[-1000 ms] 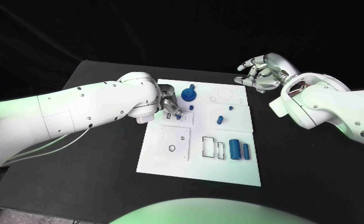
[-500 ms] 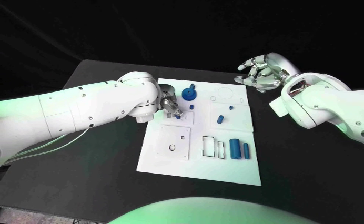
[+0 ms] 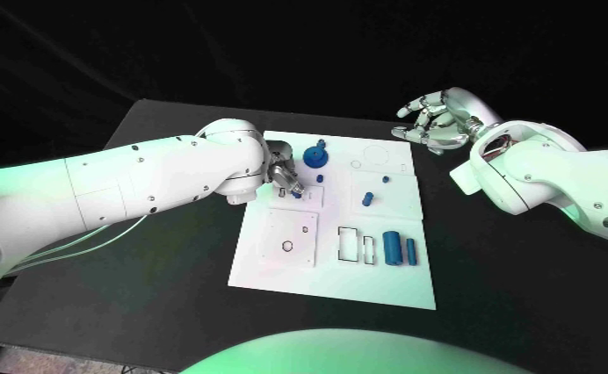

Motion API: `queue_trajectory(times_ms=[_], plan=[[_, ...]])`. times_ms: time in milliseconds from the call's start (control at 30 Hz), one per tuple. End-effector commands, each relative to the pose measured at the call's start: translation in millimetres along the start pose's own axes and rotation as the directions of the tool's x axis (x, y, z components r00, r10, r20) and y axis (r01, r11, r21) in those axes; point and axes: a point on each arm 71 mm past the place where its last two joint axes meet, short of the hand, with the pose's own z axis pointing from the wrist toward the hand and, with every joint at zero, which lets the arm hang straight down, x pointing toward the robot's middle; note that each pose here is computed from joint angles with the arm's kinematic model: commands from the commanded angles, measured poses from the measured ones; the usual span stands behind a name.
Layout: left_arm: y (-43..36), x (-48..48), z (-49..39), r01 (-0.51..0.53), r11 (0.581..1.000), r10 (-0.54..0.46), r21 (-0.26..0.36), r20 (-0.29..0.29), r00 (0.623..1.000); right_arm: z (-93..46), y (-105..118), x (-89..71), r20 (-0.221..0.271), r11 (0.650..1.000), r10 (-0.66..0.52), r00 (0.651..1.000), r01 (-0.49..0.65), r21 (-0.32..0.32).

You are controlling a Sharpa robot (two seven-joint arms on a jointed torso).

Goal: Assemble the parts on the task board

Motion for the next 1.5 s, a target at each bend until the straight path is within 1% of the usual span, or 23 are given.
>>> queue_trajectory(times_ms=[33,700,933,1200,1500], plan=[[-0.9,2.8,0.2,-0.027,1.000,0.027,-0.002,-0.014,1.000,-0.3,0.9,0.8,-0.006,1.000,-0.003,1.000,0.003,-0.012],[-1.6,6.1,-0.9,-0.029,1.000,0.029,0.007,-0.043,0.999,-1.0,0.9,0.4,-0.003,1.000,-0.001,1.000,0.001,-0.013],[-0.9,3.5,-2.0,0.006,1.000,-0.006,0.019,0.002,1.000,-1.0,0.9,0.2,-0.001,1.000,0.000,1.000,0.000,-0.014],[0.0,1.2,-6.4,0.050,0.998,-0.053,0.047,0.068,0.996,-1.2,0.5,-0.6,0.002,1.000,0.001,1.000,-0.001,-0.014],[0.6,-2.8,-9.8,0.066,0.996,-0.073,0.062,0.109,0.991,-1.4,0.1,-1.1,0.005,1.000,0.002,1.000,-0.002,-0.014]])
